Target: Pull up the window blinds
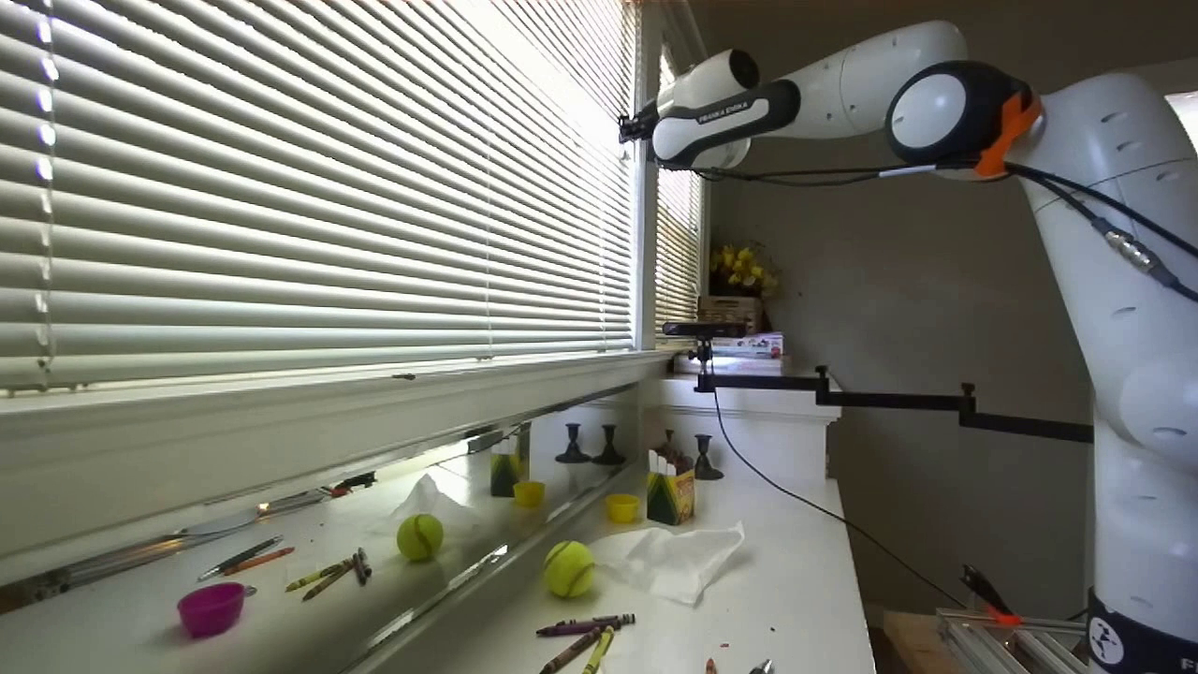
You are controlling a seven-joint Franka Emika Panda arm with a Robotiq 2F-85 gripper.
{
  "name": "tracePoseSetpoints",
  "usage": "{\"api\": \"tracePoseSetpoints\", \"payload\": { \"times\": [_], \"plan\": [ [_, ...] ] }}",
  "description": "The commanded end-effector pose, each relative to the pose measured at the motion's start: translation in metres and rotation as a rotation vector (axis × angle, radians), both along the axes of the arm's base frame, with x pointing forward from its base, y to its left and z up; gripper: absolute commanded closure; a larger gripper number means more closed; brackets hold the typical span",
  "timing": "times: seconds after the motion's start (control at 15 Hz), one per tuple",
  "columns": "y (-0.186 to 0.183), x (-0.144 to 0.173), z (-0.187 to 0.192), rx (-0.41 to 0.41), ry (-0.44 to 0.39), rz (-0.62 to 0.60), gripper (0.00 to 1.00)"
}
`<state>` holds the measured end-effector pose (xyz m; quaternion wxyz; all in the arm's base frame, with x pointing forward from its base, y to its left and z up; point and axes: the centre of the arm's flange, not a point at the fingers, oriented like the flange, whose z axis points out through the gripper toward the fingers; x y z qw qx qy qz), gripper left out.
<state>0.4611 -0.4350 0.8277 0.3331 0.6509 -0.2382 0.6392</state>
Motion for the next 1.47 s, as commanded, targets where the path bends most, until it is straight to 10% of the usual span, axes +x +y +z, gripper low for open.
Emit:
{"api": "tracePoseSetpoints", "payload": {
  "times": [0.0, 1.4],
  "plan": [
    [0.017, -0.013, 0.014, -0.039, 0.068, 0.000, 1.00],
    [0.056, -0.036, -0.018, 0.077, 0.184, 0.014, 1.00]
  ]
}}
